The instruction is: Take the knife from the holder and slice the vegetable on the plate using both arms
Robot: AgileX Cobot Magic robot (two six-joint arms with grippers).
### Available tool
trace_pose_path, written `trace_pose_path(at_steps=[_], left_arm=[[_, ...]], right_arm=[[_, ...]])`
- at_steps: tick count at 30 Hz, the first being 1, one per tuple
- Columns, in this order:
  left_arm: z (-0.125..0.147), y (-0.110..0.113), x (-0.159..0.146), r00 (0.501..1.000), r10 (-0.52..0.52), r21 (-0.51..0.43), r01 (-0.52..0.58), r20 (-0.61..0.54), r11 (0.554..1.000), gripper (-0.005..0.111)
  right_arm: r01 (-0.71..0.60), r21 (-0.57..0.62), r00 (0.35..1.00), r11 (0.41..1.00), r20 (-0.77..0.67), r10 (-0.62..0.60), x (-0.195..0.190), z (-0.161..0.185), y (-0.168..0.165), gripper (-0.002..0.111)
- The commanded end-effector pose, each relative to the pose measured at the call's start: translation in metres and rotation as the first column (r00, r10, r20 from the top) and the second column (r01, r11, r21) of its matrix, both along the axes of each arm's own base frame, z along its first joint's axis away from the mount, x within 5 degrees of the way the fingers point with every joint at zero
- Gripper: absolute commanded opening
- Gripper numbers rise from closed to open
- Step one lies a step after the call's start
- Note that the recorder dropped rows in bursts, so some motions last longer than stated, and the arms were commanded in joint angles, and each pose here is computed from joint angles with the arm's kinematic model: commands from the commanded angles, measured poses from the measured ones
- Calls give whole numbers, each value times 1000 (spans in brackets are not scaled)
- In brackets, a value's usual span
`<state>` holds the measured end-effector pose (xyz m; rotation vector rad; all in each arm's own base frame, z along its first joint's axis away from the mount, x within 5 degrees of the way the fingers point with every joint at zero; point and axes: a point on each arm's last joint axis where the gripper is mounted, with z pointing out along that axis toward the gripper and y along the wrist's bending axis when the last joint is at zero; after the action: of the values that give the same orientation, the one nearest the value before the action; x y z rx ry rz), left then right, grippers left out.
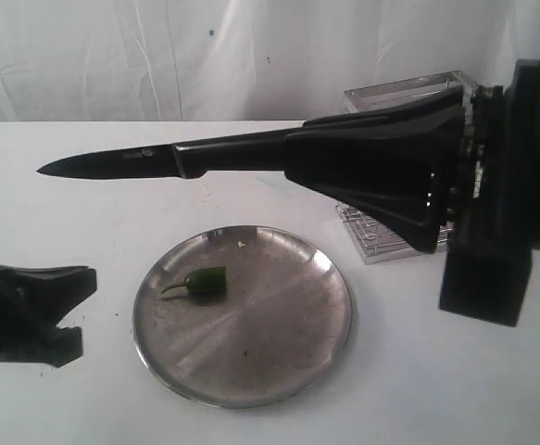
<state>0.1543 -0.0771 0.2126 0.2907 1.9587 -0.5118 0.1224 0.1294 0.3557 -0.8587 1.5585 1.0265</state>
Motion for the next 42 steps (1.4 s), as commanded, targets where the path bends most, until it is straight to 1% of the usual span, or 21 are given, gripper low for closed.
trace_pose_path(at_steps=[1,5,11,13,18,23,31,34,36,42], left_arm=[[-3,-13,26,1000,-26,-2,26,-15,1000,20],[-3,-19,38,999,-29,-28,28,-19,999,21],[8,-24,41,996,-47,-123,55,73,991,21],[11,-25,41,994,-51,-139,64,94,988,21],[10,-26,40,993,-70,-124,81,94,989,21],[11,-26,40,992,-71,-133,84,103,987,21],[12,-27,40,990,-77,-127,92,117,988,21],[12,-26,40,990,-75,-129,90,116,988,21],[12,-26,40,988,-81,-110,95,128,989,21],[12,-26,41,987,-74,-97,89,140,991,21]], right_arm=[[-10,14,1000,1000,14,10,-1,4,1,0],[-4,12,1000,1000,15,4,0,4,0,0],[10,-1,1000,1000,-8,-11,6,-1,3,0],[14,-10,999,1000,-29,-14,11,-5,5,0],[147,-43,988,988,-48,-149,30,-13,3,0],[159,-43,982,986,-100,-162,40,-21,8,0],[115,-15,982,993,-152,-116,54,-35,24,0],[76,-42,985,996,-149,-81,55,-43,33,0],[54,-62,987,997,-147,-63,55,-47,39,0],[18,-85,984,996,-174,-32,55,-56,49,0]])
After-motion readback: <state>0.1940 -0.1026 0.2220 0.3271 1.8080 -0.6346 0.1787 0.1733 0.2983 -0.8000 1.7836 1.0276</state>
